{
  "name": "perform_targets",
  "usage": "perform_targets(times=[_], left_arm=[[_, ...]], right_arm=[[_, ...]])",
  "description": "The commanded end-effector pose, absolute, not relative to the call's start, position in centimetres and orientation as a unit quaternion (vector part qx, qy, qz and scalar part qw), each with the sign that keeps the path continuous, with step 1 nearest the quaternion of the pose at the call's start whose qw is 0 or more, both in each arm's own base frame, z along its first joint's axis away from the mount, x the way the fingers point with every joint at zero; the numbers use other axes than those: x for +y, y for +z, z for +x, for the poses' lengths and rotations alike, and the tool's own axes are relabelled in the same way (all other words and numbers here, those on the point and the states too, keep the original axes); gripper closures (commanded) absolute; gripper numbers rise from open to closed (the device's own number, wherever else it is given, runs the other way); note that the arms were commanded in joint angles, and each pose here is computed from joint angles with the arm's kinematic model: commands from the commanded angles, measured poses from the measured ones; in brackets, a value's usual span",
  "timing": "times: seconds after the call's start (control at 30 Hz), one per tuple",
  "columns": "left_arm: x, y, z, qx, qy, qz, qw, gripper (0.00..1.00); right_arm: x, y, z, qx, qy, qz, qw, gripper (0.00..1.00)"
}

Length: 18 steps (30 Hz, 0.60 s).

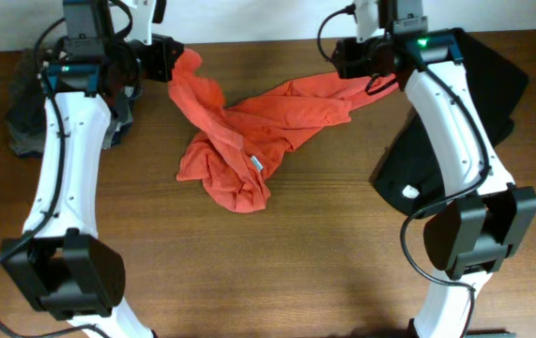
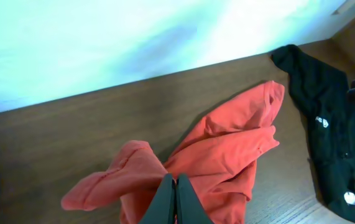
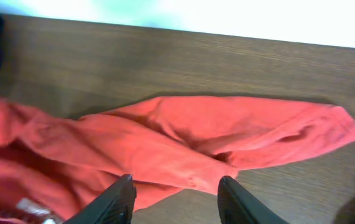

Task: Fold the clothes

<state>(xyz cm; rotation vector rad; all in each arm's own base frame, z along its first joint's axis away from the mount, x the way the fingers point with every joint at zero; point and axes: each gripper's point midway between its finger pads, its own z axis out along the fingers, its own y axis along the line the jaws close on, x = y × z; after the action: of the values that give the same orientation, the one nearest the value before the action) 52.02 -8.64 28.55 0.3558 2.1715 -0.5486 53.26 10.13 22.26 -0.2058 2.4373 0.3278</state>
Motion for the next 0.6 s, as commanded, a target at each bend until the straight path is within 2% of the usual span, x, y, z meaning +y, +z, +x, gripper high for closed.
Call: perform_targets(times=[0.0,0.23,0.57], left_arm=[[-8.8,33.1,50.6,0.848,-0.198,0.157,0.466,0.99],[-8.1,36.3,48.6,0.841,-0.175,0.151,0.490,1.00],[-6.9,35.6,47.8,0.857,-0.133,0.149,0.475,0.99]], right_arm=[[8.4,19.1,54.4,0.944,0.112,-0.058,0.305,0.52],[6.0,13.0,53.5,0.970,0.103,-0.012,0.221,0.52],[6.3,6.3,52.9,0.982,0.114,-0.007,0.150,0.52]])
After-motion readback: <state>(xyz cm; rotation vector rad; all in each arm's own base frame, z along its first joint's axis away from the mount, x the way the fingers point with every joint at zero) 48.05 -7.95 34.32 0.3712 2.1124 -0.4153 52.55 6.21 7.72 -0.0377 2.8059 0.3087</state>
